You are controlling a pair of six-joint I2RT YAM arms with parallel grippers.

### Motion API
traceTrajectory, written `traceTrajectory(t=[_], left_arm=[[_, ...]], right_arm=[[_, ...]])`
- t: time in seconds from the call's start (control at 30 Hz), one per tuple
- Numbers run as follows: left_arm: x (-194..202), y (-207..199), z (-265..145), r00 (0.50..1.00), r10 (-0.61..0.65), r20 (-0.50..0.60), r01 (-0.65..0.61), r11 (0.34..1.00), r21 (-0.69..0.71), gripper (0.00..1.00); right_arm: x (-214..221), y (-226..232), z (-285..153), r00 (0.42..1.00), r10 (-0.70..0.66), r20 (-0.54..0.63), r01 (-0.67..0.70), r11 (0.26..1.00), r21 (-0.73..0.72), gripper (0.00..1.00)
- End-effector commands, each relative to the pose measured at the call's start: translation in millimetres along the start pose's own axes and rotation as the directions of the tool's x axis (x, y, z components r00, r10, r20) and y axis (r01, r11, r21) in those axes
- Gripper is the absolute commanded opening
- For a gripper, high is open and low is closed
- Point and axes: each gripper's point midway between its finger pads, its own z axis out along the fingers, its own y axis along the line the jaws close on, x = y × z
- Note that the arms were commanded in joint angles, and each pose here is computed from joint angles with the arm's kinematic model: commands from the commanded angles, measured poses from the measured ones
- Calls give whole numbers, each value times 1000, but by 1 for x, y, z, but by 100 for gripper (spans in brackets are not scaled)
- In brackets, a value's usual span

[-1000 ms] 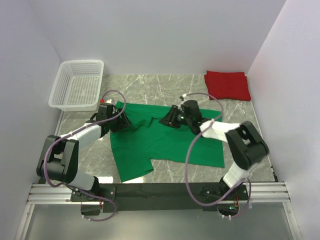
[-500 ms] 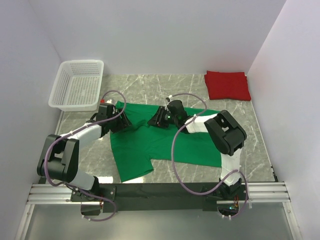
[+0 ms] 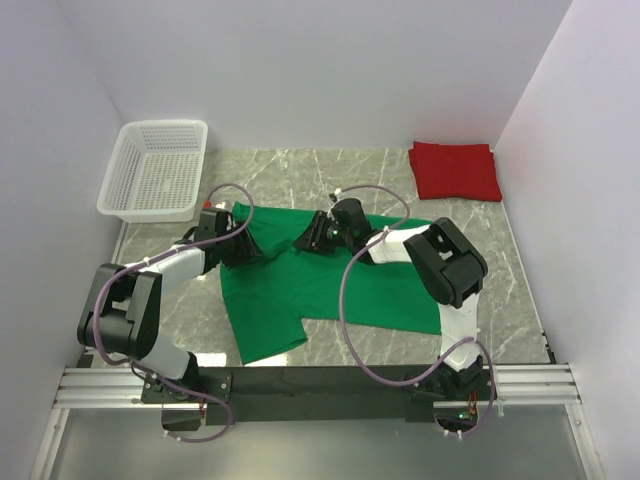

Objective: Fold and stack the t-shirts
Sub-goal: Fold the tshirt

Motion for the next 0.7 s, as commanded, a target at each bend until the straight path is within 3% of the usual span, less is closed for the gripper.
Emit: traceTrajectory(t=[0.0, 0.33, 0.47, 0.57, 0.67], left_arm=[[-10, -10, 0, 1000, 11, 14, -12, 999, 31, 54], [-17, -14, -3, 999, 22, 28, -23, 999, 33, 32], [-19, -17, -6, 999, 28, 28, -29, 999, 36, 19], [-26, -25, -14, 999, 35, 32, -37, 998, 51, 11], [-33, -30, -22, 998, 45, 40, -47, 998, 49, 6]], right_arm=[[-7, 9, 10, 999, -30, 15, 31, 999, -22, 42], [-3, 2, 17, 1000, -29, -1, 29, 1000, -3, 39], [-3, 4, 17, 999, -35, -2, 35, 999, -5, 24], [-8, 11, 12, 999, -46, 4, 46, 999, -8, 5], [-15, 22, 4, 998, -67, 8, 67, 998, -3, 0]])
